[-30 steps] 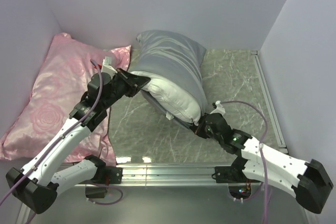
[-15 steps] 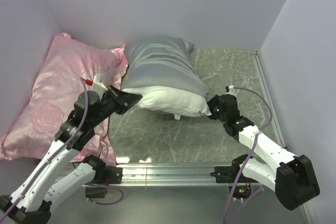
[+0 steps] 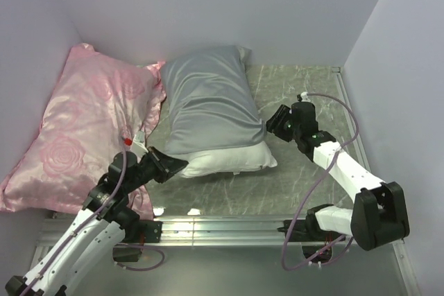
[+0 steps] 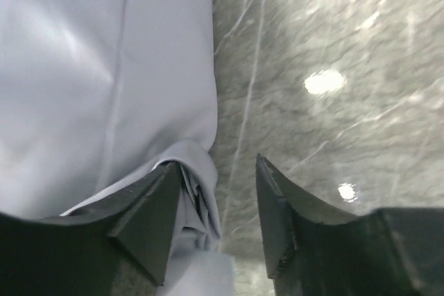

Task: Remove the pillowcase from the pillow

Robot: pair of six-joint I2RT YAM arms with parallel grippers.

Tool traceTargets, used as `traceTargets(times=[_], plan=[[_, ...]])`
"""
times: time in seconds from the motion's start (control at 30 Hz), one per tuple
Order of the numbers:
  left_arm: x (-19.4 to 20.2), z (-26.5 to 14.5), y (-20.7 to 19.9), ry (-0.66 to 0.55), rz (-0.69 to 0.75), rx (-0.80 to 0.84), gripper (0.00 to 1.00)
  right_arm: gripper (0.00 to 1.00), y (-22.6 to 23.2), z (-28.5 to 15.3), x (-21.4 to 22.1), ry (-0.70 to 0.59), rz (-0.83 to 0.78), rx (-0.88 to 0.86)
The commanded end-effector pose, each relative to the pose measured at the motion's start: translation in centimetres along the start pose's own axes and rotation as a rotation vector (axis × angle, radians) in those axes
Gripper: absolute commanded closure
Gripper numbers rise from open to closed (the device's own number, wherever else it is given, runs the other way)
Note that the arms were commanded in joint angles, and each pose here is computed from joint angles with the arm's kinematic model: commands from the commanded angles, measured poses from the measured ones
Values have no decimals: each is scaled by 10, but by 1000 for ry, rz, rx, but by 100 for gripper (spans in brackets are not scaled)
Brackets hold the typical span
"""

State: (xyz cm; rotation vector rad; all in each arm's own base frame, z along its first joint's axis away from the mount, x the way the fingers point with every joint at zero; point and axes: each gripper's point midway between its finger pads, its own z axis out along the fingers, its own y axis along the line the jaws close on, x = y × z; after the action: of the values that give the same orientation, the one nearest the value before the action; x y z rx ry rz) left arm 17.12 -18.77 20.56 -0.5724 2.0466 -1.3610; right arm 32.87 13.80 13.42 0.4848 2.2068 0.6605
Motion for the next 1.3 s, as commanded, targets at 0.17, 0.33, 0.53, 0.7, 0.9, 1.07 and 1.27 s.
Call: traceTargets(times=[0.17, 0.33, 0.53, 0.7, 0.9, 1.07, 1.27], plan=[[5, 15, 0, 35, -24, 63, 99, 35, 30, -22, -65, -122, -159, -9], [5, 21, 10, 28, -36, 50, 99, 37, 49, -45, -72, -153, -226, -43], [11, 31, 31, 40, -71, 25, 99, 29, 107, -92, -36, -122, -413, -384], [16, 35, 41, 60, -86, 9, 100, 26, 140, -78, 19, -27, -618, -420], [16, 34, 41, 54, -79, 9, 99, 26, 161, -40, 8, -39, -657, -331], [19, 34, 43, 69, -80, 7, 99, 25, 196, -29, -2, -89, -770, -293], [21, 32, 44, 75, -77, 3, 99, 27, 221, -1, 1, -39, -875, -273]])
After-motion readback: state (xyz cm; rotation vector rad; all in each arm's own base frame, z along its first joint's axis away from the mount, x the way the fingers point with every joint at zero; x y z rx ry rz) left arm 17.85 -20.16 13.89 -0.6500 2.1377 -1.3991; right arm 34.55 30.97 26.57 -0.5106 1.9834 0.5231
